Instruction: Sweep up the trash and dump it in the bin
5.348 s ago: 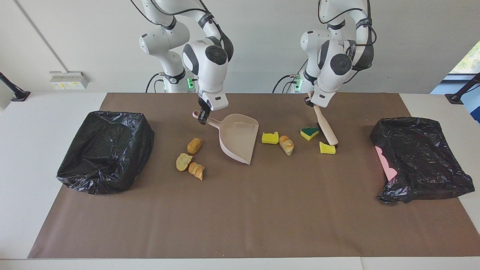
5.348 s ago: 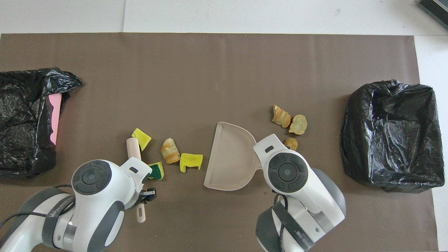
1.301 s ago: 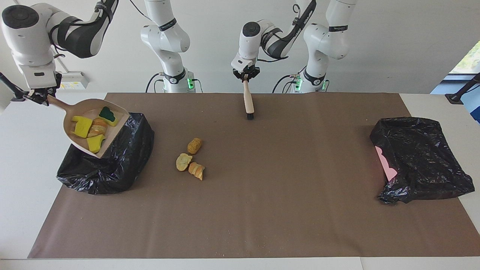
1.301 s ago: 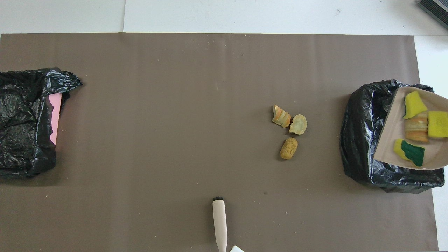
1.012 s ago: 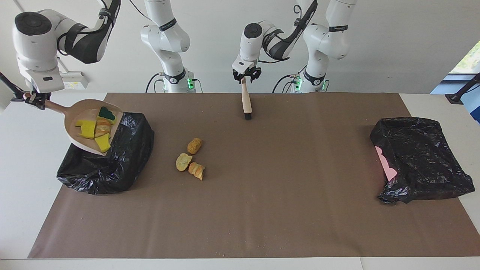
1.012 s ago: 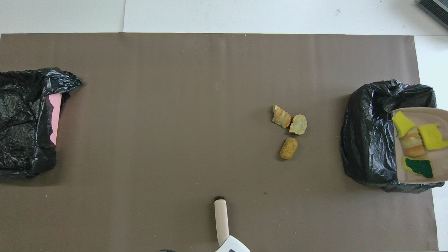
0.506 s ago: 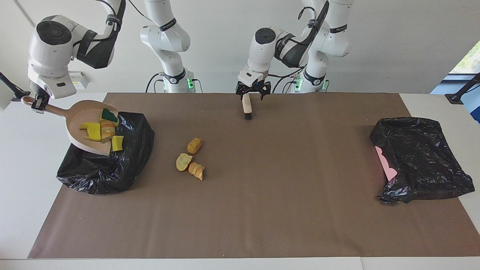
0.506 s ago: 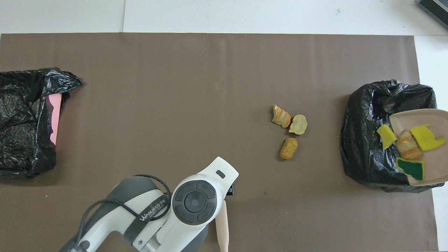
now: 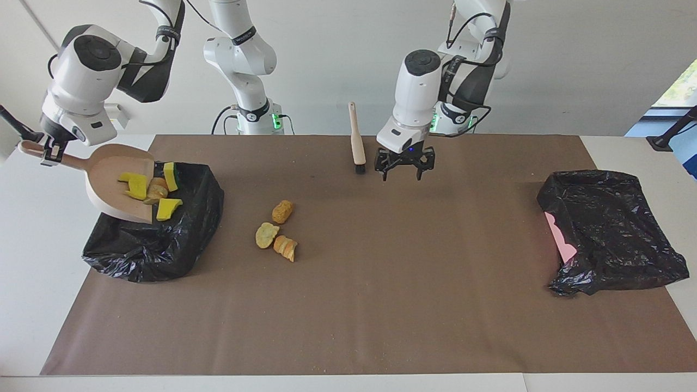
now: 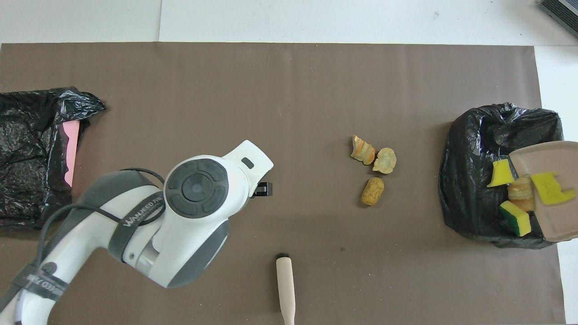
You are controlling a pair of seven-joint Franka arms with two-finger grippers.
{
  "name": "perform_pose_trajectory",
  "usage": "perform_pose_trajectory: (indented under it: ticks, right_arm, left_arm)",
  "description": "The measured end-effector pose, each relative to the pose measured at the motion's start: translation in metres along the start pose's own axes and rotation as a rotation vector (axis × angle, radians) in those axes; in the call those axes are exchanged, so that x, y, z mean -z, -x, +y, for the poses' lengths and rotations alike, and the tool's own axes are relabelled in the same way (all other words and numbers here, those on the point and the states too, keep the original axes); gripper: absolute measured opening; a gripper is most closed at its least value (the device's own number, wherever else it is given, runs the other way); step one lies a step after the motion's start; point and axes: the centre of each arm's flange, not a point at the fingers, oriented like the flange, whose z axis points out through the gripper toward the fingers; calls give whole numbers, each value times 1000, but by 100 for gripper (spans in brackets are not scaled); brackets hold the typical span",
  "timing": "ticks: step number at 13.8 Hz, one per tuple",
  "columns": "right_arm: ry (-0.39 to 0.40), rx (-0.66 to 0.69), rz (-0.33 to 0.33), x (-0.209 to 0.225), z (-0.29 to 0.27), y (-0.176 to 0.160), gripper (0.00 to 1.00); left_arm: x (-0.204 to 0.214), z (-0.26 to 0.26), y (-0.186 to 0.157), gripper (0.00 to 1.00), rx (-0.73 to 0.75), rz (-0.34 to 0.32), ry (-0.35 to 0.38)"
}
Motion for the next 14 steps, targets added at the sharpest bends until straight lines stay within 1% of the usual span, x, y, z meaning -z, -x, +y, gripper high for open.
perform_pose_trajectory:
  ticks: [2, 4, 7, 10, 13, 14]
  right_arm:
    - [9, 5, -15, 11, -7, 12, 32]
    - [3, -4, -25, 21, -17, 20, 32]
    - [-14, -14, -25, 27, -26, 24, 32]
    - [-18, -12, -30, 35, -26, 23, 32]
    - [-43, -22, -51, 80, -23, 18, 32]
    - [-37, -37, -63, 98, -20, 13, 32]
  left_arm:
    - [26, -27, -4, 100, -27, -11, -9]
    - [48, -57, -3, 100, 0, -28, -1]
    - [74, -107, -4, 100, 90, -54, 68]
    - [75, -134, -7, 100, 116, -61, 85]
    - [74, -156, -10, 100, 91, -58, 87]
    - [77, -165, -10, 100, 82, -49, 88]
